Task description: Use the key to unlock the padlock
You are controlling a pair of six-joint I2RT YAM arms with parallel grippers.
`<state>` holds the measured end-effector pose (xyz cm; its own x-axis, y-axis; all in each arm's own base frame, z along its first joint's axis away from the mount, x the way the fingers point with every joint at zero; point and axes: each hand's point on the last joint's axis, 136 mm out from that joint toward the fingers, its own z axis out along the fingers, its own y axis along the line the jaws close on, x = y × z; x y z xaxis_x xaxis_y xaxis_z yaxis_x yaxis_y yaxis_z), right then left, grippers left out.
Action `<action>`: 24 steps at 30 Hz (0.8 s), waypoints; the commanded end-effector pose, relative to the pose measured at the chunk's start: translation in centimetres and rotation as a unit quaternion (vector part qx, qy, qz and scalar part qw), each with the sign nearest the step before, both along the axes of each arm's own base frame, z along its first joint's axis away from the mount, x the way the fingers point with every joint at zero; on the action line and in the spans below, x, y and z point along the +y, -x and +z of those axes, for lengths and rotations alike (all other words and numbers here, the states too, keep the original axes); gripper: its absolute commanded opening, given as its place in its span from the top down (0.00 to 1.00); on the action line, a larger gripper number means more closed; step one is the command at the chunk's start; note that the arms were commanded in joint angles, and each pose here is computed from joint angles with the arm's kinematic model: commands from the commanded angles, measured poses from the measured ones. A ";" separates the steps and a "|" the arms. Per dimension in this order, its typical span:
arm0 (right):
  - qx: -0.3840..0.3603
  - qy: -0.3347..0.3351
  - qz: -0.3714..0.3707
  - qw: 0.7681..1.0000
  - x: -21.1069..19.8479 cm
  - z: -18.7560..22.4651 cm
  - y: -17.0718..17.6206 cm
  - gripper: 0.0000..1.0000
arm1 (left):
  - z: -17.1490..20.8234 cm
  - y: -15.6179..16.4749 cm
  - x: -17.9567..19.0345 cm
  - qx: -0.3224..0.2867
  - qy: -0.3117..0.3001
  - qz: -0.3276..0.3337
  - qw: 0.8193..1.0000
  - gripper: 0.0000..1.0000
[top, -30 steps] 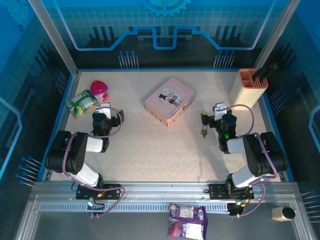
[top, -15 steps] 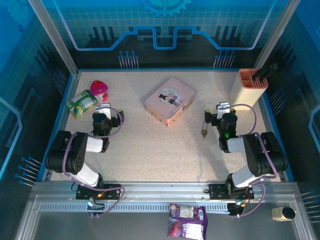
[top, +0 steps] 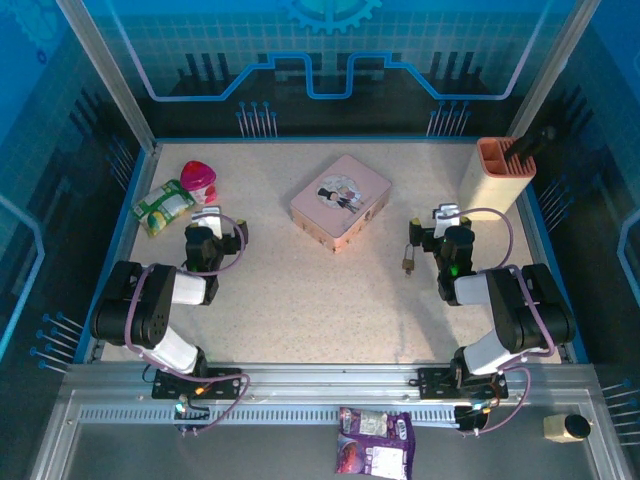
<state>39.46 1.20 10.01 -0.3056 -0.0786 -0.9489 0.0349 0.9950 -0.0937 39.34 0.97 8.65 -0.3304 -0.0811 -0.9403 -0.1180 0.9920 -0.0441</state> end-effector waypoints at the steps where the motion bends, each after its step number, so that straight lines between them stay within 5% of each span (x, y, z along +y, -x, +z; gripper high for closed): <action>1: -0.003 0.000 -0.011 1.000 -0.4 0.1 -0.1 0.00 | 1.1 -0.3 -0.2 -0.017 0.009 -0.006 1.000 0.01; 24: 0.001 0.002 -0.015 1.000 -0.4 0.1 -0.2 0.00 | 1.1 -0.3 -0.2 -0.016 0.009 -0.005 1.000 0.01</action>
<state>39.36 1.06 9.74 -0.3174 -0.0797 -0.9449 0.0406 0.9944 -0.0975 39.34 0.97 8.65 -0.3304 -0.0811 -0.9403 -0.1180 0.9920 -0.0441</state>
